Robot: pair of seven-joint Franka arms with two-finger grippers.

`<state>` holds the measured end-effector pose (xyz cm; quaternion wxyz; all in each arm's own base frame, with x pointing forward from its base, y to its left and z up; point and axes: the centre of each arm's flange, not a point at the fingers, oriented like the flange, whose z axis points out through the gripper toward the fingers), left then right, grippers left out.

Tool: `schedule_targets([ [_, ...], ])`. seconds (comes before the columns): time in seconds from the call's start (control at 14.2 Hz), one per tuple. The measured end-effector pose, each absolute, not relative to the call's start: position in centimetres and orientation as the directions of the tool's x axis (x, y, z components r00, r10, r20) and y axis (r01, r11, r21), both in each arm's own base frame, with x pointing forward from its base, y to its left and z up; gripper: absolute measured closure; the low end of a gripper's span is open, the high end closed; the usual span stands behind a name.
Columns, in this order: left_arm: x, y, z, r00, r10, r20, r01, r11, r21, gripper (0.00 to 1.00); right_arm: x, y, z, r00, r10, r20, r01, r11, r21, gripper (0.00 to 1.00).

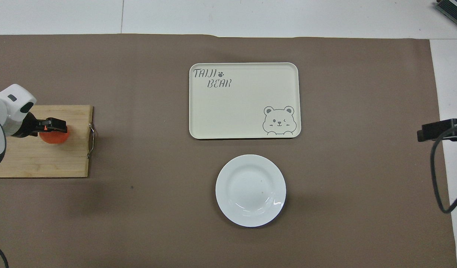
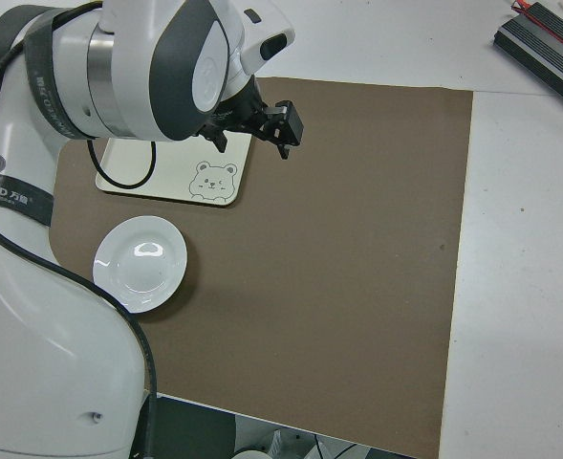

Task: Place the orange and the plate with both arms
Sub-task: 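Lower the left gripper onto the orange on the cutting board and grasp it, then lift the orange off the board with the left gripper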

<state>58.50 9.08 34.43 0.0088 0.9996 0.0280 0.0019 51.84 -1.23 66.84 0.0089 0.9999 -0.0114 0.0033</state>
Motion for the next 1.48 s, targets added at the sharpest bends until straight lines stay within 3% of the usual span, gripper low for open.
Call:
schedule_targets([
  [0.35, 58.7, 9.1, 32.4, 0.998, 0.057, 0.006, 0.057, -0.998, 0.017, 0.0, 51.8, -1.2, 66.8, 1.0, -0.023, 0.007, -0.023, -1.0, 0.018, 0.0],
  [0.49, 58.7, 9.1, 32.0, 0.998, 0.057, 0.0, 0.057, -0.998, 0.017, 0.2, 51.8, -1.2, 66.8, 1.0, -0.023, 0.007, -0.023, -1.0, 0.018, 0.0],
  [0.56, 58.7, 9.1, 32.1, 0.998, 0.056, 0.002, 0.056, -0.998, 0.017, 0.25, 51.8, -1.2, 66.8, 1.0, -0.023, 0.007, -0.023, -1.0, 0.018, 0.0],
  [0.7, 59.1, 9.0, 32.7, 0.999, 0.054, 0.002, 0.054, -0.998, 0.018, 0.25, 51.8, -1.2, 66.8, 1.0, -0.023, 0.007, -0.023, -1.0, 0.018, 0.0],
  [1.05, 61.1, 8.5, 39.4, 0.999, 0.037, -0.01, 0.037, -0.999, 0.024, 0.25, 51.8, -1.2, 66.8, 1.0, -0.023, 0.007, -0.023, -1.0, 0.018, 0.0],
  [1.48, 61.0, 6.5, 50.2, 1.0, -0.002, -0.019, -0.001, -1.0, 0.031, 0.25, 51.8, -1.2, 66.8, 1.0, -0.023, 0.007, -0.023, -1.0, 0.018, 0.0],
])
